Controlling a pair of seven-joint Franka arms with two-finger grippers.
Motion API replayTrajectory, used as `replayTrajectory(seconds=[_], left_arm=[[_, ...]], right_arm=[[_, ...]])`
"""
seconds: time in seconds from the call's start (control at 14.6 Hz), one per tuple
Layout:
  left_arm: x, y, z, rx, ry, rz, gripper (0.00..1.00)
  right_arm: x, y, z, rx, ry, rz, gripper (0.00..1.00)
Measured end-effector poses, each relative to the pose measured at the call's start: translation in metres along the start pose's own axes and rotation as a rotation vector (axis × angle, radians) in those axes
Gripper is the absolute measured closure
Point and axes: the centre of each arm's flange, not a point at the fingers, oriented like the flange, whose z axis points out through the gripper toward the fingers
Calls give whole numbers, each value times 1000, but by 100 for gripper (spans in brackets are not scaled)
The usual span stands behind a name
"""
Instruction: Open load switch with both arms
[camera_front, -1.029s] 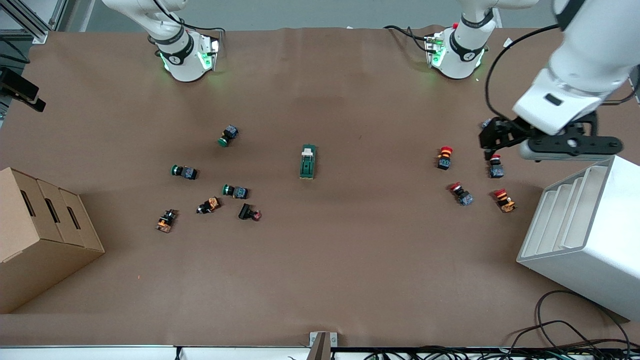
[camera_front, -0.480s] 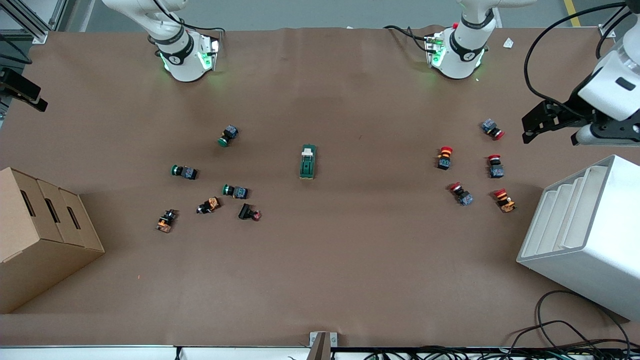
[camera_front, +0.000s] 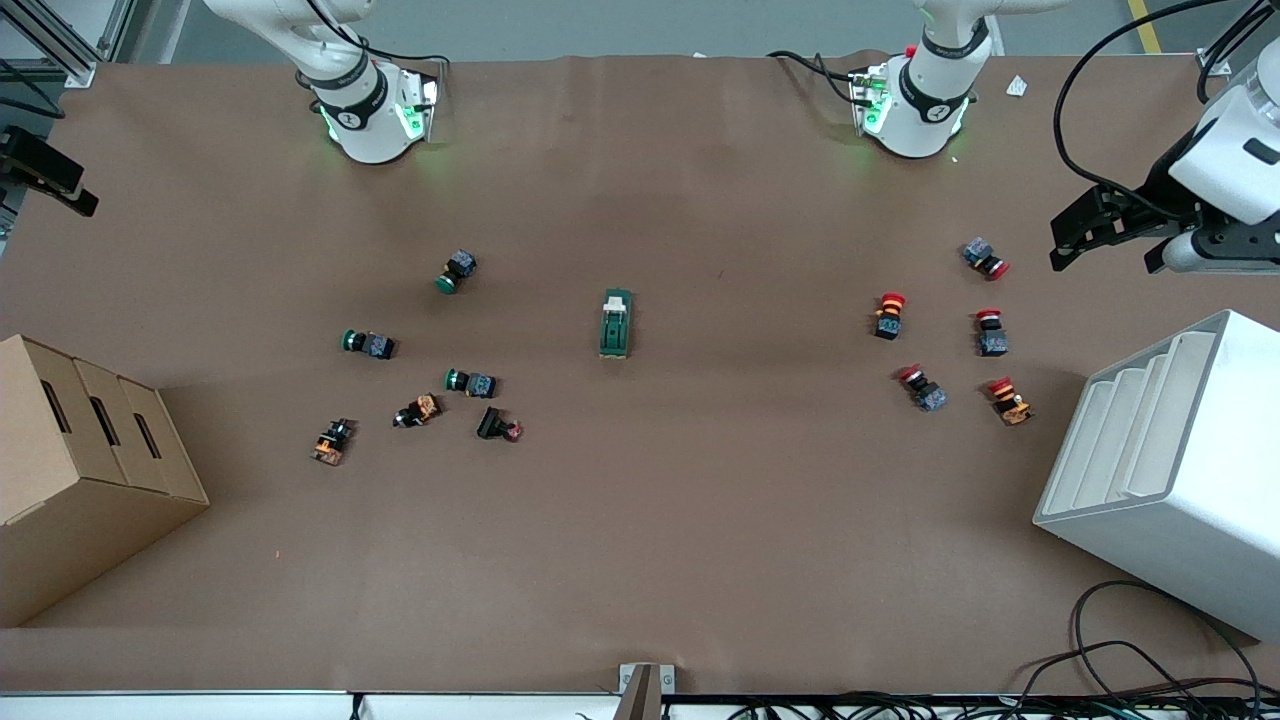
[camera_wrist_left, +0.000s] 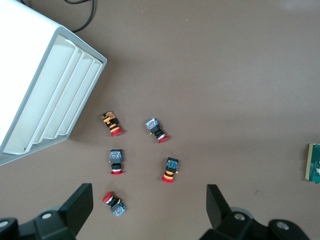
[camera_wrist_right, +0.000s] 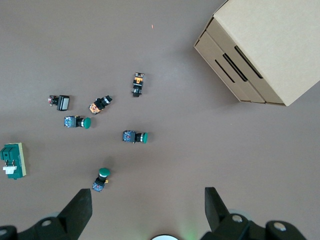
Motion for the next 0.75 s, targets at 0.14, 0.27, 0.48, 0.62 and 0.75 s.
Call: replayTrajectory(seconds=[0.14, 0.27, 0.48, 0.62, 0.75], left_arm=[[-1, 3, 3, 1, -6, 6, 0], [-5, 7, 4, 3, -11, 12, 0], [-14, 12, 1, 8, -8, 18, 0], [-19, 7, -5, 11, 1, 10, 0], [-21, -4, -10, 13, 10, -12, 0]], right_arm=[[0, 0, 2, 3, -1, -1, 0], [1, 0, 3, 4, -2, -1, 0], [1, -1, 4, 5, -3, -1, 0], [1, -1, 4, 5, -5, -1, 0], [1, -1, 5, 6, -6, -2, 0]])
